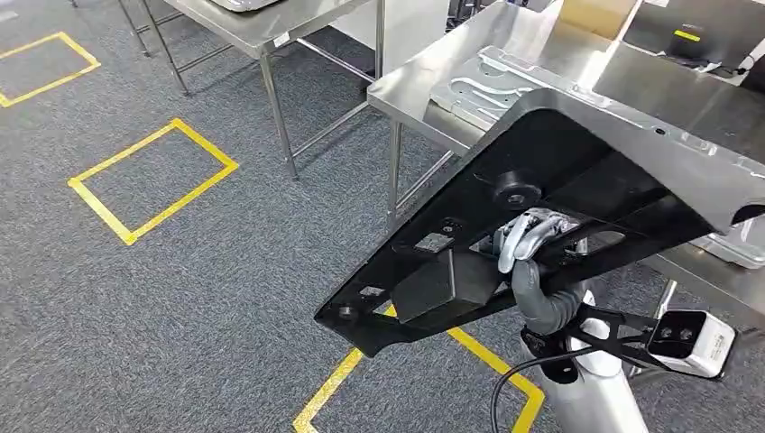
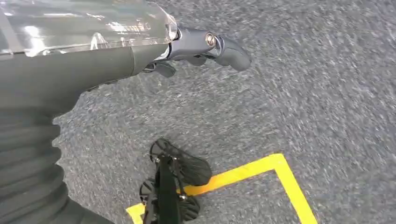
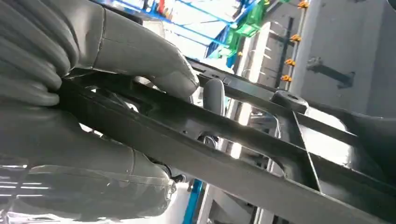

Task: Take the parts from the cabinet and place them on the table.

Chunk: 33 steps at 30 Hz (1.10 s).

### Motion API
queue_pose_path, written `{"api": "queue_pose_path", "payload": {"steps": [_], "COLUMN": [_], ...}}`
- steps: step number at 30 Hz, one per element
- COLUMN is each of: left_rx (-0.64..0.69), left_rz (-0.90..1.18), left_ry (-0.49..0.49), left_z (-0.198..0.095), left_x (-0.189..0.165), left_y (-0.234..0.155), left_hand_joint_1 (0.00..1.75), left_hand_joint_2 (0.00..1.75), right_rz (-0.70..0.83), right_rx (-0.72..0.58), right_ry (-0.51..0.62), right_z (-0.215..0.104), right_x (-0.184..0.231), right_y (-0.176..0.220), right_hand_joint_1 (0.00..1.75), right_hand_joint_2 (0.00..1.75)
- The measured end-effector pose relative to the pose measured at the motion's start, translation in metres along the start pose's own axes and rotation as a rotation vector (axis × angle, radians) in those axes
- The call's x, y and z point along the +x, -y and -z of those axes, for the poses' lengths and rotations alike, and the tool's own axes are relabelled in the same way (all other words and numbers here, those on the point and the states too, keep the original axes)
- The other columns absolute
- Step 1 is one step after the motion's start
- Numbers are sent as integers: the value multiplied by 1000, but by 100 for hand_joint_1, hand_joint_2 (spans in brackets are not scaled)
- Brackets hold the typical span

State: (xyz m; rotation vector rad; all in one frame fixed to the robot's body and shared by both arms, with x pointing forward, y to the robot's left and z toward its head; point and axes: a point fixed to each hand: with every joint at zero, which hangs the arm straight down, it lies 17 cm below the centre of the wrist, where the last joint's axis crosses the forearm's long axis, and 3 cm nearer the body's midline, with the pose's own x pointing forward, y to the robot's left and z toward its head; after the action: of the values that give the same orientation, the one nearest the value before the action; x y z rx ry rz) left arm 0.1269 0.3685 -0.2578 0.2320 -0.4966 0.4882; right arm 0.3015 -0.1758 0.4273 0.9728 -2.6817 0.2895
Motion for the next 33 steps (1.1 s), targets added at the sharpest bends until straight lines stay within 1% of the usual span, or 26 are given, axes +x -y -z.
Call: {"api": "queue_pose_path", "payload": {"steps": [2,6,17,33], "left_rx": [-4,-7,-10,-13], "left_rz": [1,3,2,12], "left_ry": [1,1,8,18], "left_z": [0,-1,0,0], "left_x": [-1,-1,2,2], "left_y": [0,0,1,-1], "left_hand_joint_1": [0,0,0,0], "left_hand_joint_2": [175,175,175,175], "right_rz": [-9,1,13,-13], "right_rx": [-1,-23,-28,-42], "right_ry": [17,29,70,45], "right_z": [5,6,14,9], "right_x": [2,2,10,4], "right_y": [0,-2,-6,-7], "right_hand_joint_1": [175,175,175,175], "right_hand_joint_2": [175,175,175,175]}}
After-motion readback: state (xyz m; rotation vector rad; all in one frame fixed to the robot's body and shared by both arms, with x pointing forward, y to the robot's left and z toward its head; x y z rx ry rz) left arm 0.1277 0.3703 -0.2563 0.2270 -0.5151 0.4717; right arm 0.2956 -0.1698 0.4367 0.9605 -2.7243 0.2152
